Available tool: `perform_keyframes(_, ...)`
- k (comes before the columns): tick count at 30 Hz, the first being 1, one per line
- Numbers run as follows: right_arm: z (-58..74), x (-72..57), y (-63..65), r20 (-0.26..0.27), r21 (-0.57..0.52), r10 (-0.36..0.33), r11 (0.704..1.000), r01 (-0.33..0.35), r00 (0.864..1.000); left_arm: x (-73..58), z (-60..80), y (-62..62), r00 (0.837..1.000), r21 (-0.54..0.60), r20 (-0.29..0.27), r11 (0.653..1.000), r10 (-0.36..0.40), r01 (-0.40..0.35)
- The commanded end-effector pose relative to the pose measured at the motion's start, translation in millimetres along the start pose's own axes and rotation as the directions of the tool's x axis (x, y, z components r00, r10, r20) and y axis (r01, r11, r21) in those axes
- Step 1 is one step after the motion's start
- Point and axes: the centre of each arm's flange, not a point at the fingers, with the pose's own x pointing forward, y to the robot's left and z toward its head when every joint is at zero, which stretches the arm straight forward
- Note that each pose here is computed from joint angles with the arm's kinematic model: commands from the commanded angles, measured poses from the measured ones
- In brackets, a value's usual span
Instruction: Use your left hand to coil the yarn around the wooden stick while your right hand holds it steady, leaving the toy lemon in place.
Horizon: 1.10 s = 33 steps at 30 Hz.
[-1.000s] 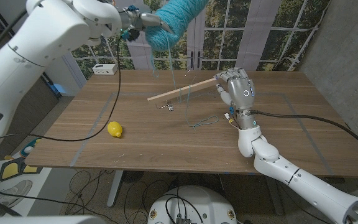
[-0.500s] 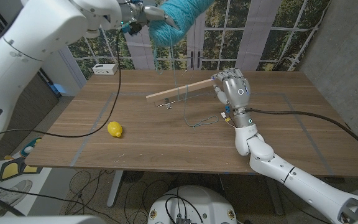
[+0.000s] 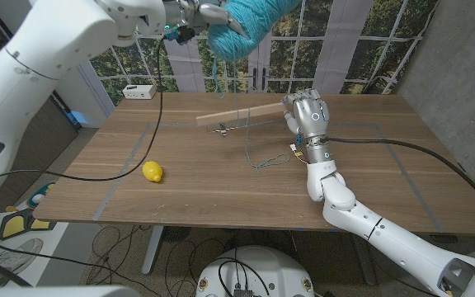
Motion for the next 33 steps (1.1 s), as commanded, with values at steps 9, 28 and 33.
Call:
perform_keyframes(9, -8.3, 14.7, 9.1, -0.222, -0.041, -0.006, 0.999, -0.004, 0.975, -3.8, -21.4, -33.9, 0.99, -0.049, 0.067, 0.99, -0.127, 0.13)
perform_keyframes(28, -24.3, 23.4, 2.9, -0.384, -0.019, -0.054, 0.999, 0.05, 0.922, -11.8, -73.2, -66.8, 0.988, -0.118, 0.057, 0.981, -0.145, 0.151)
perform_keyframes(33, -27.3, 24.9, 1.3, -0.43, -0.007, -0.058, 0.998, 0.061, 0.901, -20.9, -82.2, -69.7, 0.994, -0.077, 0.029, 0.992, -0.101, 0.103)
